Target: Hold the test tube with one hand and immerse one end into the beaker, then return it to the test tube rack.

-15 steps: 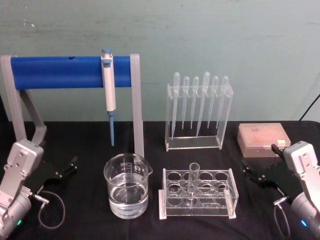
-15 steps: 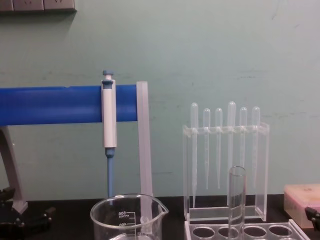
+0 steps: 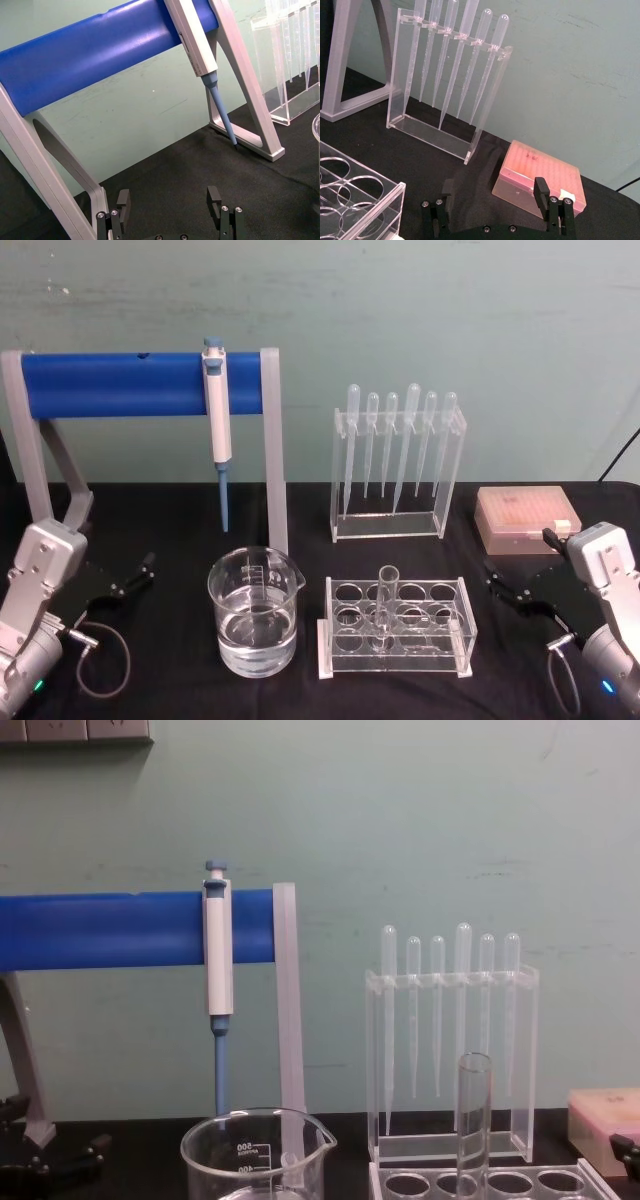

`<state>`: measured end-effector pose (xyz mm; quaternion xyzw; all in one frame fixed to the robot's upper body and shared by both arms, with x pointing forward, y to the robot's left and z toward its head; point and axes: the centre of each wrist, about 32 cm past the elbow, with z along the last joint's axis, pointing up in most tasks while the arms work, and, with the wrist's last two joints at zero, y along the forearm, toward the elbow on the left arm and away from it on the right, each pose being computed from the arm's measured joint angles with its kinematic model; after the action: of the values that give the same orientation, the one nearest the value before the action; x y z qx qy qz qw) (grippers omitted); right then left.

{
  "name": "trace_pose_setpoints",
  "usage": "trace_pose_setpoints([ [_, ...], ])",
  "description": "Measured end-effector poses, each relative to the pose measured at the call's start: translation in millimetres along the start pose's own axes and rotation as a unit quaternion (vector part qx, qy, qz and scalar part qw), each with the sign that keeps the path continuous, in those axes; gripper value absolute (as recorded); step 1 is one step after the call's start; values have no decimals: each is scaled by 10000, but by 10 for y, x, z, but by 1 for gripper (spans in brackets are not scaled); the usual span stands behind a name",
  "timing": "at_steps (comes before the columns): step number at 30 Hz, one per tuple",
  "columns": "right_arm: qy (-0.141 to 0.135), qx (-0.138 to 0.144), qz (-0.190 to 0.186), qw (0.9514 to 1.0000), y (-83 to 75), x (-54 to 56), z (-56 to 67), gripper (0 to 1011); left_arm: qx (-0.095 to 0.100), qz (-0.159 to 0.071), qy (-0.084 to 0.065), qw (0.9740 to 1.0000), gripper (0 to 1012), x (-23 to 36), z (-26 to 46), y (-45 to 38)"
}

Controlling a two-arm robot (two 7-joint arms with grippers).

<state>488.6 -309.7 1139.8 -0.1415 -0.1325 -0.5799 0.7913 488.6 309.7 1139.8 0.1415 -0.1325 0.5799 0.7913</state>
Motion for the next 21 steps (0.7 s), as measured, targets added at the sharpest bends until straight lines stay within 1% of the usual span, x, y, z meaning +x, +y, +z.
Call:
trace_pose_setpoints([
  [21,0,0,0,10000,0,0,0,1003,0,0,0,10000,1000,0,0,0],
])
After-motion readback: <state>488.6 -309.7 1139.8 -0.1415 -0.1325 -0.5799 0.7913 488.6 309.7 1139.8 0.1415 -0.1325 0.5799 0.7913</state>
